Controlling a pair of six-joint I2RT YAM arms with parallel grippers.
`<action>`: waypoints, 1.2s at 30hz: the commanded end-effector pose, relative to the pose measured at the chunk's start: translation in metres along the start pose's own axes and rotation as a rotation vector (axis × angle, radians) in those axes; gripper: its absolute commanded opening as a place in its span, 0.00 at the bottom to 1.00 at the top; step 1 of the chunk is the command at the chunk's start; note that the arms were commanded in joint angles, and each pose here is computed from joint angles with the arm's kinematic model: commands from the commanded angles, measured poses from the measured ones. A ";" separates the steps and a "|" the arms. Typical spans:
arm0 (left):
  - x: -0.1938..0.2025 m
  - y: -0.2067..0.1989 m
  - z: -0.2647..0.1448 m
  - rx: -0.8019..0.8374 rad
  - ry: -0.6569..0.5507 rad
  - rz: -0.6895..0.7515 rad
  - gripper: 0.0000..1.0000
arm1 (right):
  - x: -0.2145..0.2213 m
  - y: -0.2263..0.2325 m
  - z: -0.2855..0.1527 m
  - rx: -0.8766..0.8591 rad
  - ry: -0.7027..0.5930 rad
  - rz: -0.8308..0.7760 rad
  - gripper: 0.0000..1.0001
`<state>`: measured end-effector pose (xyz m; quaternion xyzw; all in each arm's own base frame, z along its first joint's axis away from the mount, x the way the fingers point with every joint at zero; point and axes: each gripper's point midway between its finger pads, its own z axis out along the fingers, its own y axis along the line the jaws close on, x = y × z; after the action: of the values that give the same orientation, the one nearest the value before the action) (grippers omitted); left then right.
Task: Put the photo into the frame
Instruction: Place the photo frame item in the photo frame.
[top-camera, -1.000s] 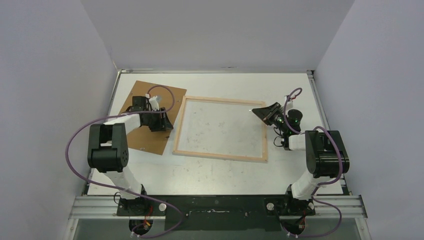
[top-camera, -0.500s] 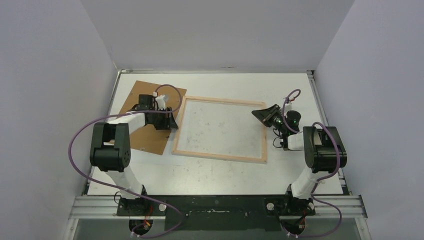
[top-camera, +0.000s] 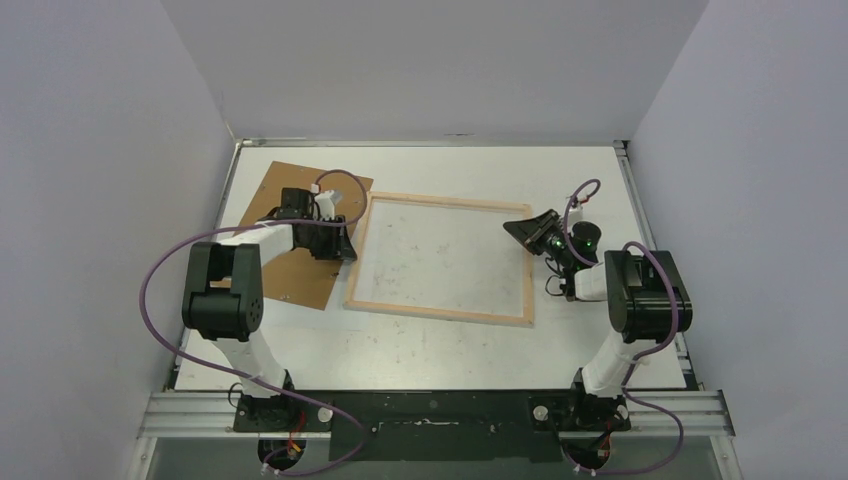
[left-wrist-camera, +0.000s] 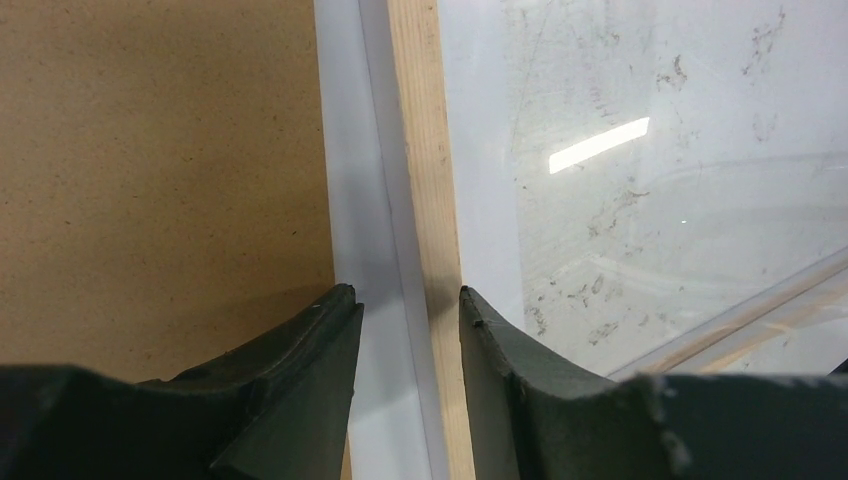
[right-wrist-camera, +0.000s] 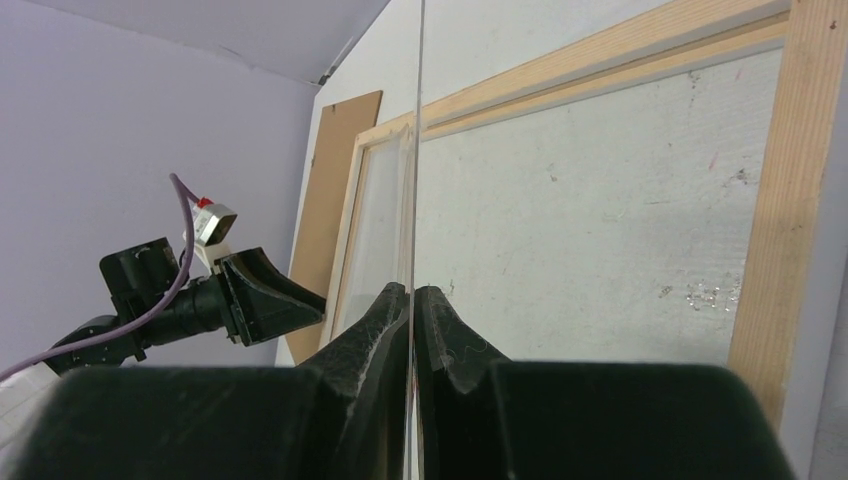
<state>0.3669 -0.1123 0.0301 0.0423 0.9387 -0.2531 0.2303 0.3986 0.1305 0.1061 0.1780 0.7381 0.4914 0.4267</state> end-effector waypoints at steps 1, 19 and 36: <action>-0.013 -0.008 0.000 0.023 -0.015 0.051 0.39 | -0.018 0.017 0.006 -0.074 -0.049 -0.070 0.05; -0.011 -0.011 0.001 0.037 0.003 0.045 0.34 | -0.037 0.049 -0.002 -0.109 -0.095 -0.146 0.05; -0.007 -0.020 0.001 0.071 0.009 0.050 0.33 | -0.018 -0.008 0.005 0.104 -0.055 -0.065 0.05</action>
<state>0.3625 -0.1214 0.0285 0.0603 0.9384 -0.2635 0.2155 0.4016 0.1226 0.0992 0.1992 0.7563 0.4567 0.4239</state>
